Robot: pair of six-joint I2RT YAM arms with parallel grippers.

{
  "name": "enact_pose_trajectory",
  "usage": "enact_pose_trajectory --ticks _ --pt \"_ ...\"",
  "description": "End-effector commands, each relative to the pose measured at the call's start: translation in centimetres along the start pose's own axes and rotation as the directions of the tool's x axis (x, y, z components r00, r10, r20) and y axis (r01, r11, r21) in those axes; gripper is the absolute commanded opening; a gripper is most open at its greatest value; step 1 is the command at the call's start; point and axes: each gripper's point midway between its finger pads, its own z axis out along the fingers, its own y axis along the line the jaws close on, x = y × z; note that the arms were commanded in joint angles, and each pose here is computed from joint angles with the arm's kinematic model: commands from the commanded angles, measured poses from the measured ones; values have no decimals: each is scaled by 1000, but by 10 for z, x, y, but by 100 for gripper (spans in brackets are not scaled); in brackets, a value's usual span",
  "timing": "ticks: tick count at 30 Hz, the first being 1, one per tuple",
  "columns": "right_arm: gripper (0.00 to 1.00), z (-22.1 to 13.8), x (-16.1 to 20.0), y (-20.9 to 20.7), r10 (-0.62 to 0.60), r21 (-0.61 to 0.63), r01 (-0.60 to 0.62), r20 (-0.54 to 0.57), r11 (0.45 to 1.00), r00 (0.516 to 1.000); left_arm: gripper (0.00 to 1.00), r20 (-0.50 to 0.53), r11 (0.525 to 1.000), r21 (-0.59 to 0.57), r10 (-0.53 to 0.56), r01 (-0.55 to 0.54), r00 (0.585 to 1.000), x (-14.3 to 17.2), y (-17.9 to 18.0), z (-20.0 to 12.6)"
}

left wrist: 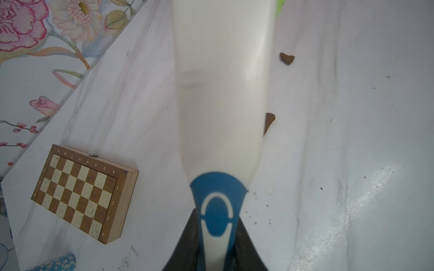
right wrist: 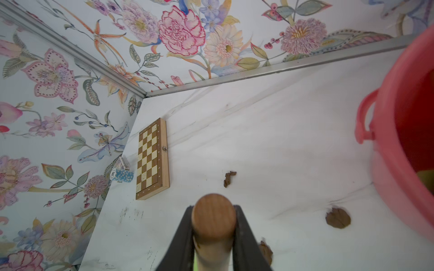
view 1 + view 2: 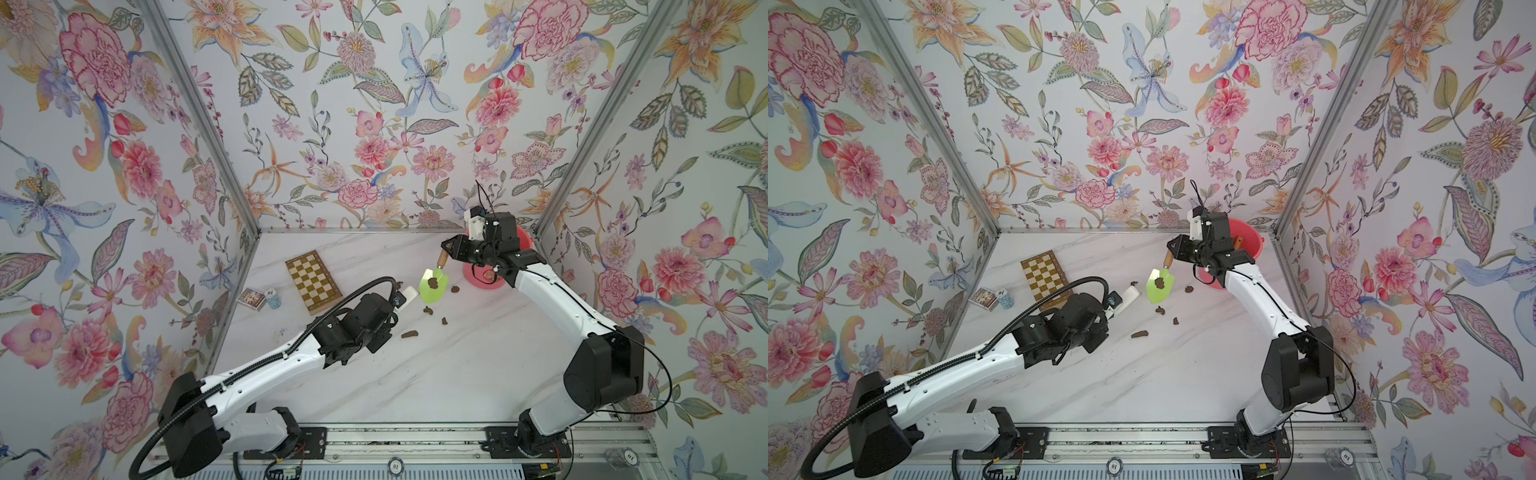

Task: Brush the soil off the hand trowel and place it into the bucket
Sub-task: Brush off the soil from the hand trowel.

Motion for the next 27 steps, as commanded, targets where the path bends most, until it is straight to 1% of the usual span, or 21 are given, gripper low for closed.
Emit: enact_pose_trajectory --ticks 1,5,8,13,16,18,22,27 --pt "20 2 14 10 -62 -97 52 -109 994 992 0 84 993 -113 57 -48 995 -39 17 1" --pt "20 5 13 12 -81 -133 62 -138 989 987 0 95 985 -163 81 -64 992 -57 21 11" --pt "20 7 13 13 -97 -148 73 -156 986 983 0 105 982 -171 100 -81 989 -68 21 14" --pt "20 11 11 15 -105 -169 76 -170 983 980 0 61 973 -181 156 -143 986 -70 18 32" --pt "20 12 9 18 -107 -180 76 -168 981 980 0 58 969 -182 180 -167 982 -73 16 38" --pt "20 11 6 21 -113 -189 81 -163 979 980 0 20 964 -172 208 -201 978 -67 10 54" --pt "20 11 2 28 -129 -201 96 -158 975 979 0 -12 962 -150 229 -228 973 -65 3 68" --pt "20 8 -10 22 -166 -122 152 -112 981 980 0 -56 964 -93 244 -248 968 -54 -11 84"
